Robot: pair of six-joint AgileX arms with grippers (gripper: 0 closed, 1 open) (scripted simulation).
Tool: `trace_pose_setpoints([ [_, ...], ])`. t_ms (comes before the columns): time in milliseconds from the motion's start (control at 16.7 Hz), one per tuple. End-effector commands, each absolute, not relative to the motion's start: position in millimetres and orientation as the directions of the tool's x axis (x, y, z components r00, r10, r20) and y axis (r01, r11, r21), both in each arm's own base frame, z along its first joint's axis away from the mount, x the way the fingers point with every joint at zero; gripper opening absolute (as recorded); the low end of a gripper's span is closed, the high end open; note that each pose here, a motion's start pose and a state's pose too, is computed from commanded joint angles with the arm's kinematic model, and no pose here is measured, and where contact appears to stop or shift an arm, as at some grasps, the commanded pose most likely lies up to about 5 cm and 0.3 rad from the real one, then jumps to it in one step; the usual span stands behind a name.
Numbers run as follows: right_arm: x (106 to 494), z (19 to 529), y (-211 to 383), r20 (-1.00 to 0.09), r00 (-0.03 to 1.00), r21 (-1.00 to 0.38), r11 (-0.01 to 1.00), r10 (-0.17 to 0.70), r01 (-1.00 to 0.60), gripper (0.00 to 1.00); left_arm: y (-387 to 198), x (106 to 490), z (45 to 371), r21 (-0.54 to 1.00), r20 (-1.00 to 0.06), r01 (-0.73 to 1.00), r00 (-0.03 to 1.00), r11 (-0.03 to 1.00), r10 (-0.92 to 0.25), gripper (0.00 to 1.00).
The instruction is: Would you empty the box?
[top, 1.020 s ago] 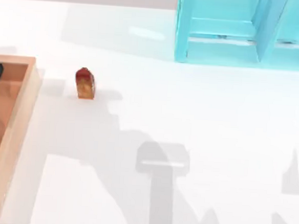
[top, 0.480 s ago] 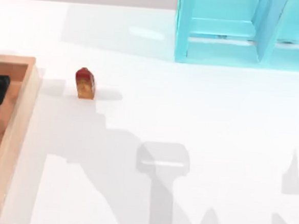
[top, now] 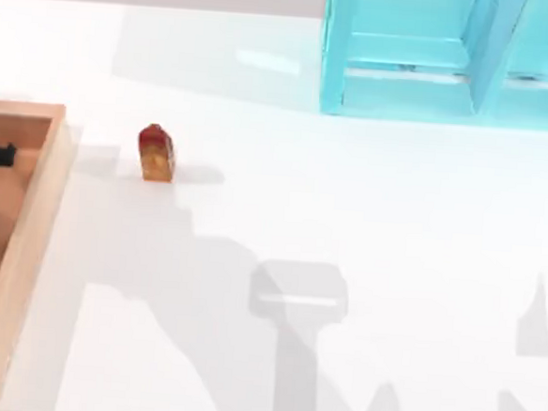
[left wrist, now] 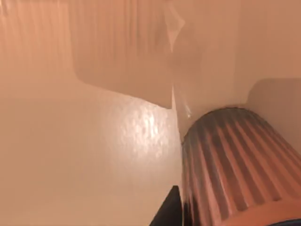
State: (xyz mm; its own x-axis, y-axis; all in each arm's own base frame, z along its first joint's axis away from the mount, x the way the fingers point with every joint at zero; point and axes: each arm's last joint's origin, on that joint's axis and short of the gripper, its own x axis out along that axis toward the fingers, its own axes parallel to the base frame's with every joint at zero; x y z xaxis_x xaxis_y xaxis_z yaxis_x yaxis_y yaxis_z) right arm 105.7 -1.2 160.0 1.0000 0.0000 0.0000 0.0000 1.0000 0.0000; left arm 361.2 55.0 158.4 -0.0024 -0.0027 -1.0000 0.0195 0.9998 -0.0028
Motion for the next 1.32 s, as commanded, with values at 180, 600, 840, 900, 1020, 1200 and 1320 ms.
trace_pose_setpoints([
  [180,106,160,-1,0.0,1.0,0.0,1.0,0.0,0.0,1.0,55,361,158,-0.003,-1.0,0.019,-0.002,1.0,-0.003,0.1],
  [600,106,160,-1,0.0,1.0,0.0,1.0,0.0,0.0,1.0,55,361,158,-0.003,-1.0,0.019,-0.002,1.0,-0.003,0.0],
  [840,106,160,-1,0.0,1.0,0.0,1.0,0.0,0.0,1.0,56,362,160,0.001,-1.0,0.018,0.003,1.0,0.0,0.0],
  [900,106,160,-1,0.0,1.0,0.0,1.0,0.0,0.0,1.0,58,364,162,0.012,-1.0,0.012,0.02,1.0,0.012,0.0],
  [1020,106,160,-1,0.0,1.0,0.0,1.0,0.0,0.0,1.0,62,375,176,0.051,-0.996,0.0,0.077,0.999,0.051,0.0],
  [1200,106,160,-1,0.0,1.0,0.0,1.0,0.0,0.0,1.0,61,392,219,0.107,-0.978,-0.016,0.18,0.994,0.108,0.0],
  [1320,106,160,-1,0.0,1.0,0.0,1.0,0.0,0.0,1.0,60,395,251,0.123,-0.969,-0.021,0.212,0.992,0.124,0.0],
])
